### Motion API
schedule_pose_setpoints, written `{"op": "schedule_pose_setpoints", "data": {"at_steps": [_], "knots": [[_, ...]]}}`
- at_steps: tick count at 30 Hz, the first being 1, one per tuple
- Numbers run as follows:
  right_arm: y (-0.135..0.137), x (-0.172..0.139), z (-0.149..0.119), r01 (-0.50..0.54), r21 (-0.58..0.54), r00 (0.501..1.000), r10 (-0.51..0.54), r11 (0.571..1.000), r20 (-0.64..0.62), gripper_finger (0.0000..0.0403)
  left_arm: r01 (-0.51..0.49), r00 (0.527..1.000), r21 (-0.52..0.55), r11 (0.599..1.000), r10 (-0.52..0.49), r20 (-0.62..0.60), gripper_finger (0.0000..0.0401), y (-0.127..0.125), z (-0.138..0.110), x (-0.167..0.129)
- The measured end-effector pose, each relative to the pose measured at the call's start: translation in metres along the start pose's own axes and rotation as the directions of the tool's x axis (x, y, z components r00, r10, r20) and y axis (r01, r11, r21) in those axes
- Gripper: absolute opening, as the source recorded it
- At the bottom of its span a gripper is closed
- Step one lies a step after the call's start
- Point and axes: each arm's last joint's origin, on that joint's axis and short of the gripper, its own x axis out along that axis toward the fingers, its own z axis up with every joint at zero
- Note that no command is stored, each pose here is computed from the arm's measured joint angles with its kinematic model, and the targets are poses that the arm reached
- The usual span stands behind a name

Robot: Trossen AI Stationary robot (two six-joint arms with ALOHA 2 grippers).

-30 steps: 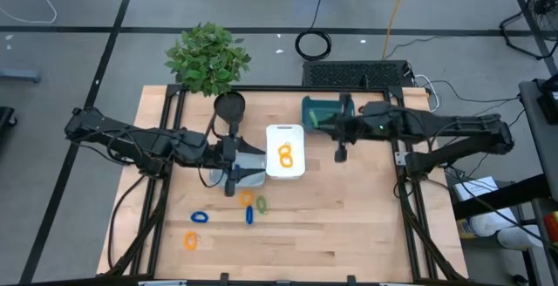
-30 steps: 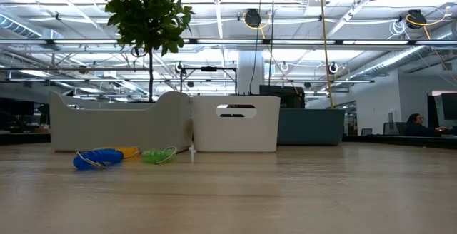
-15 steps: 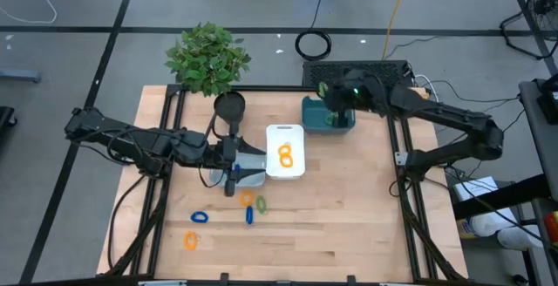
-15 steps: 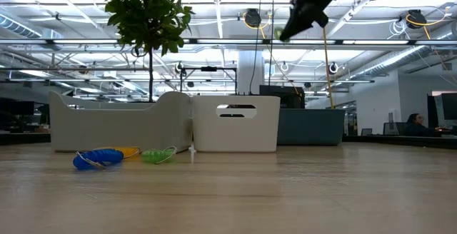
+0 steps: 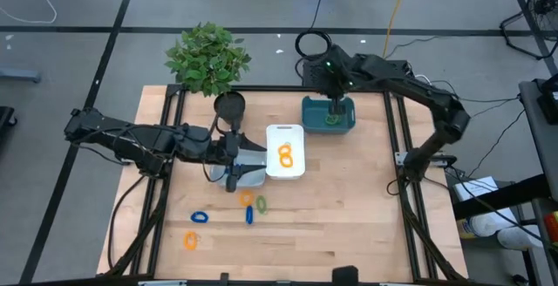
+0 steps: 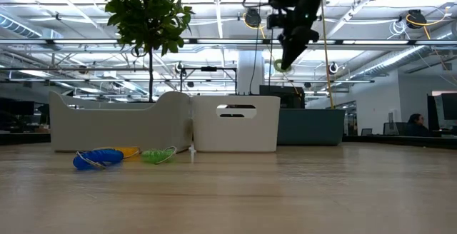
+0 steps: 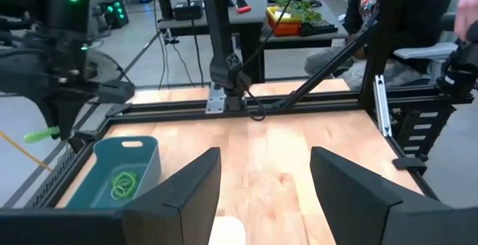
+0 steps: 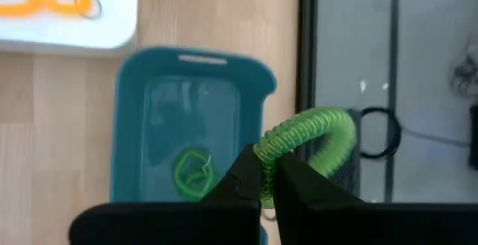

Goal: Sort spring keychains
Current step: Put the green spring keychain into the blue bin

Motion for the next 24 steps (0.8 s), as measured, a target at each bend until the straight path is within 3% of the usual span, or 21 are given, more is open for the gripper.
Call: {"op": "schedule_pose_setpoints", "data": {"at_steps": [10, 24], "knots": [[-0.005, 0.044, -0.004, -0.127, 0.033, 0.976, 0.131, 0.991, -0.172, 0.0, 0.002, 1.0, -0.024, 1.0, -0.003, -0.023, 0.0216, 0.0, -0.002, 0.0], [0.01, 0.086, -0.021, -0.154, 0.032, 0.966, 0.157, 0.988, -0.205, 0.0, 0.001, 1.0, -0.052, 0.999, -0.003, -0.03, 0.0216, 0.0, -0.003, 0.0]]}}
